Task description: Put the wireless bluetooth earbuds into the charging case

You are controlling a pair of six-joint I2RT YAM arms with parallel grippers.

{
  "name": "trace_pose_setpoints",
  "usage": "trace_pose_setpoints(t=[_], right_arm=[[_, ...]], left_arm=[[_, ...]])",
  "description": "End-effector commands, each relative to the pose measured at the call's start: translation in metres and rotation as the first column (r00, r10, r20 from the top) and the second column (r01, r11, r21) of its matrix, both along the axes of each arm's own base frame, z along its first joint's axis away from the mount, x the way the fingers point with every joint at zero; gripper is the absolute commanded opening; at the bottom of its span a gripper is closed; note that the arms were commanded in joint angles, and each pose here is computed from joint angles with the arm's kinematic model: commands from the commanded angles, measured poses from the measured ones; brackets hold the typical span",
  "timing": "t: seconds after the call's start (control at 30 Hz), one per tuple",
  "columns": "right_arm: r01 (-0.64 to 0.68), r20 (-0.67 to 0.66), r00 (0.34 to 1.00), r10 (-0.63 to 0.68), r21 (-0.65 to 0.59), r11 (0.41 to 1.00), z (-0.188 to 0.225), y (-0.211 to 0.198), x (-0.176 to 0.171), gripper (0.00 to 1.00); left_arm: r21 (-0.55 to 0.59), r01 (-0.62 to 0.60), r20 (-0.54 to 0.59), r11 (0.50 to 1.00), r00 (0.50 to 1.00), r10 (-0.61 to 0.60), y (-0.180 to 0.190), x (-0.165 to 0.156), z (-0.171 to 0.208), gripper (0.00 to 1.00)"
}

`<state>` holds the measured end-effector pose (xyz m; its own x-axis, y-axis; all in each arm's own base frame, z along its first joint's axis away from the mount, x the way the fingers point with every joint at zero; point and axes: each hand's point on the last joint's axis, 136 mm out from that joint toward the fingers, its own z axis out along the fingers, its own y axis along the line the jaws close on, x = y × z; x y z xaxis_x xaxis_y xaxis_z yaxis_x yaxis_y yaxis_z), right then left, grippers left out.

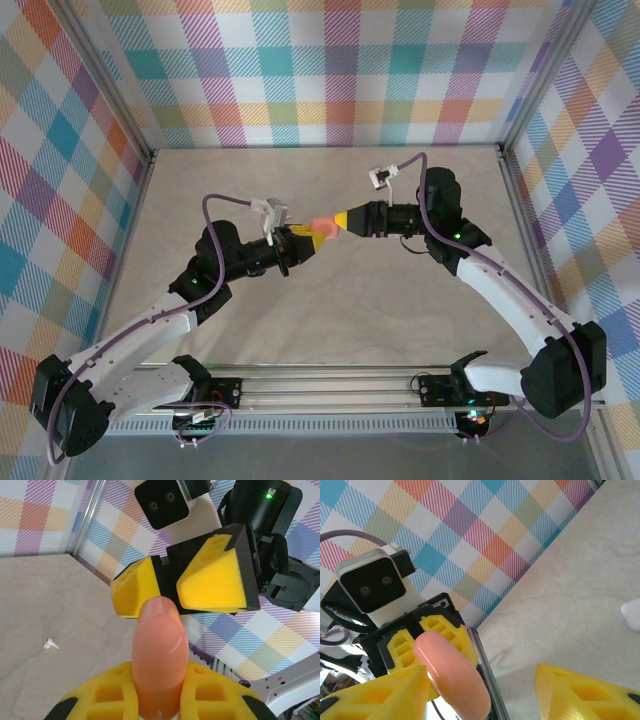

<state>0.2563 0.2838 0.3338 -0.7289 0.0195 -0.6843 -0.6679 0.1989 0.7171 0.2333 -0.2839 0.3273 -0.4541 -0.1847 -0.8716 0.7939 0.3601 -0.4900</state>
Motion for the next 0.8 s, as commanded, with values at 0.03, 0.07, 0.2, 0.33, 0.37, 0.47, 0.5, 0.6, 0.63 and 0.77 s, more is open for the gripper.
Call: trace_pose_setpoints(t=[0.03, 0.07, 0.2, 0.33, 0.37, 0.47, 0.5, 0.6, 0.63, 0.77], right_arm=[[-0.063, -0.002, 0.998, 0.064, 0.03, 0.998, 0.0, 0.005, -0.007, 0.58], [-0.072, -0.006, 0.997, 0.072, 0.033, 0.997, 0.0, 0.005, -0.008, 0.58], [-0.097, -0.013, 0.995, 0.098, 0.037, 0.995, -0.001, 0.007, -0.012, 0.54], [-0.111, -0.026, 0.993, 0.112, 0.039, 0.993, -0.004, 0.008, -0.014, 0.47], [-0.113, -0.028, 0.993, 0.115, 0.041, 0.993, -0.004, 0.009, -0.014, 0.46], [-0.134, -0.031, 0.99, 0.136, 0.052, 0.99, -0.003, 0.011, -0.015, 0.4], [-0.138, -0.034, 0.99, 0.14, 0.054, 0.989, -0.002, 0.012, -0.015, 0.37], [-0.152, -0.04, 0.987, 0.154, 0.064, 0.986, -0.001, 0.014, -0.015, 0.28], [-0.155, -0.041, 0.987, 0.158, 0.068, 0.986, 0.0, 0.014, -0.014, 0.26], [-0.177, -0.045, 0.982, 0.181, 0.08, 0.981, 0.001, 0.016, -0.016, 0.21]], left_arm=[[-0.106, 0.041, 0.041, 0.994, 0.998, -0.037, -0.002, -0.002, 0.038, 0.0], [-0.112, 0.044, 0.04, 0.993, 0.998, -0.04, -0.003, -0.002, 0.039, 0.0], [-0.123, 0.061, 0.026, 0.991, 0.998, -0.058, -0.006, 0.0, 0.038, 0.0], [-0.138, 0.072, 0.009, 0.988, 0.997, -0.071, -0.008, 0.002, 0.037, 0.0], [-0.141, 0.073, 0.006, 0.987, 0.997, -0.073, -0.009, 0.002, 0.036, 0.0], [-0.145, 0.075, 0.005, 0.987, 0.997, -0.075, -0.008, 0.002, 0.037, 0.0], [-0.144, 0.075, 0.004, 0.987, 0.997, -0.076, -0.008, 0.002, 0.036, 0.0], [-0.145, 0.078, 0.001, 0.986, 0.997, -0.078, -0.009, 0.002, 0.037, 0.0], [-0.146, 0.077, 0.0, 0.986, 0.997, -0.077, -0.008, 0.002, 0.037, 0.0], [-0.144, 0.077, -0.008, 0.987, 0.997, -0.079, -0.009, 0.003, 0.036, 0.0]])
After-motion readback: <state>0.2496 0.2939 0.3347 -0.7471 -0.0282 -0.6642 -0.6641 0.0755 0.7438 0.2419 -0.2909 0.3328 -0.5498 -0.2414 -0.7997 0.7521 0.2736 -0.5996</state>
